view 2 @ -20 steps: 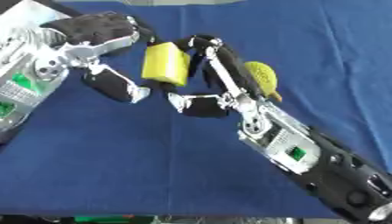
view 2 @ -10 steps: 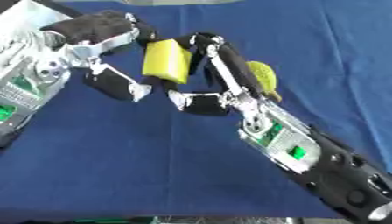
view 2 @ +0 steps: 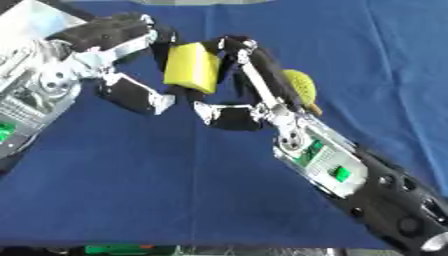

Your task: Pick up the objects with one hand, pass them to the other hand, and then place them into the box on the other side of the table.

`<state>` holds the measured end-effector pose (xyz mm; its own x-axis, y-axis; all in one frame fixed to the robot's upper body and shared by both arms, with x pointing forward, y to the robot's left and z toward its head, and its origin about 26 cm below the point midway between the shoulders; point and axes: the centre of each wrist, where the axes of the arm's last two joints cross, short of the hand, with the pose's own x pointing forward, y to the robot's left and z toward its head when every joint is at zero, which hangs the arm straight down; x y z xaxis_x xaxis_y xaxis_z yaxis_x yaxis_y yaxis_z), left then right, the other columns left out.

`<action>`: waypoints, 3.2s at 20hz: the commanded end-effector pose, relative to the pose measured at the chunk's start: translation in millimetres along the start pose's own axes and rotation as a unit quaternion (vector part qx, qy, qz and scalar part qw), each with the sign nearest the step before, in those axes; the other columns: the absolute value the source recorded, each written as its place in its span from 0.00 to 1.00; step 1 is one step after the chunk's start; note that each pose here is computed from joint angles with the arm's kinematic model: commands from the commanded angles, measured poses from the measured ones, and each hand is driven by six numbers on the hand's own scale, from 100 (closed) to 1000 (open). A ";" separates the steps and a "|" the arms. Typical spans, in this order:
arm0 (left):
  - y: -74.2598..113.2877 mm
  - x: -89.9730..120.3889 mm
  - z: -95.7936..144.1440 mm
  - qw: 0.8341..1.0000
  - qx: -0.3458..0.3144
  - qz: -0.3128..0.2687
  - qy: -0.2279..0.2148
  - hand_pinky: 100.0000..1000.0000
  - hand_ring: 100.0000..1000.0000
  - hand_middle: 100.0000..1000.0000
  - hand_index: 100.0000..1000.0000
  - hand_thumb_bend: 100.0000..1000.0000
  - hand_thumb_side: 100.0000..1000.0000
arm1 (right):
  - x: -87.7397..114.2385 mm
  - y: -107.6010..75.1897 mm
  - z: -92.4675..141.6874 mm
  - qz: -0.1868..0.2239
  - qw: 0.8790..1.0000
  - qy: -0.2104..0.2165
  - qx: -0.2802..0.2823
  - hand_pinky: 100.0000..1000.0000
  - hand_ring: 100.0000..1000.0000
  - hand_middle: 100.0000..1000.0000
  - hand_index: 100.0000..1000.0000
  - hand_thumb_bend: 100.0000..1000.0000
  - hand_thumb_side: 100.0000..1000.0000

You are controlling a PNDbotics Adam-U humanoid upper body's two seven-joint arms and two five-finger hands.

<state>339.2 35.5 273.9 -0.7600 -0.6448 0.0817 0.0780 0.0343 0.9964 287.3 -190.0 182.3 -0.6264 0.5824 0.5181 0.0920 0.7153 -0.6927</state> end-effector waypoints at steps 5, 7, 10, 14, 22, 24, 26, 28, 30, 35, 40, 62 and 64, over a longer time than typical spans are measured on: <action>13.1 5.8 0.9 1.000 0.017 -0.006 -0.009 0.80 0.61 0.41 0.38 0.00 0.19 | 0.5 -2.5 1.6 0.027 1.000 -0.001 0.007 0.22 0.50 0.61 0.63 0.47 0.07; 12.7 5.0 0.5 1.000 0.015 -0.009 -0.008 0.80 0.61 0.41 0.37 0.00 0.19 | 0.0 -3.1 1.9 0.036 0.999 -0.002 0.011 0.27 0.55 0.66 0.68 0.55 0.13; 11.6 4.2 -0.3 1.000 0.011 -0.014 -0.007 0.79 0.61 0.40 0.37 0.00 0.20 | -0.5 -3.8 2.0 0.050 0.999 -0.001 0.019 0.30 0.59 0.71 0.76 0.61 0.15; 10.8 3.7 -0.8 1.000 0.008 -0.019 -0.007 0.79 0.61 0.40 0.36 0.00 0.20 | -0.9 -4.7 1.9 0.061 0.998 0.005 0.024 0.32 0.63 0.75 0.82 0.65 0.16; 10.4 3.6 0.4 0.999 0.001 -0.031 -0.009 0.79 0.61 0.40 0.36 0.00 0.21 | -2.6 -6.5 2.7 0.081 0.996 0.035 0.015 0.35 0.67 0.78 0.87 0.70 0.19; 11.9 4.7 2.3 0.999 -0.001 -0.036 -0.012 0.79 0.61 0.40 0.36 0.00 0.21 | -3.4 -7.0 3.3 0.087 0.995 0.048 0.012 0.35 0.67 0.79 0.88 0.70 0.19; 13.4 5.4 4.2 0.999 -0.003 -0.039 -0.013 0.79 0.61 0.40 0.36 0.00 0.22 | -4.0 -7.6 3.6 0.091 0.994 0.058 0.007 0.34 0.67 0.79 0.88 0.70 0.20; 15.2 5.4 6.8 0.999 -0.005 -0.042 -0.013 0.79 0.61 0.40 0.36 0.00 0.22 | -5.4 -9.3 4.1 0.095 0.993 0.071 -0.005 0.34 0.67 0.78 0.88 0.70 0.20; 17.1 4.8 9.7 0.999 -0.009 -0.045 -0.011 0.79 0.61 0.40 0.36 0.00 0.22 | -6.0 -9.9 4.6 0.099 0.992 0.082 -0.015 0.34 0.67 0.78 0.88 0.70 0.20; 20.5 0.7 16.7 0.998 -0.018 -0.056 0.000 0.79 0.62 0.40 0.36 0.00 0.23 | -7.9 -10.4 6.6 0.104 0.989 0.098 -0.030 0.33 0.67 0.78 0.87 0.70 0.21; 21.2 -2.8 20.8 0.998 -0.022 -0.059 0.007 0.78 0.62 0.40 0.36 0.00 0.23 | -8.8 -9.9 8.1 0.105 0.988 0.105 -0.034 0.33 0.67 0.78 0.87 0.71 0.21; 52.7 -84.6 69.2 0.979 0.069 -0.067 0.178 0.79 0.62 0.42 0.36 0.00 0.22 | -15.5 -13.5 14.8 0.116 0.987 0.106 -0.039 0.34 0.67 0.78 0.87 0.69 0.23; 52.9 -91.7 74.5 0.977 0.071 -0.074 0.188 0.79 0.63 0.42 0.36 0.00 0.22 | -15.8 -13.9 15.0 0.117 0.987 0.105 -0.041 0.33 0.67 0.78 0.86 0.69 0.23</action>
<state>363.9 140.7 308.3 -0.4969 -0.8674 -0.0258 -0.0756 0.0136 0.9970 284.1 -209.4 169.5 -0.4006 0.7842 0.4739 0.2558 0.5923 -0.7640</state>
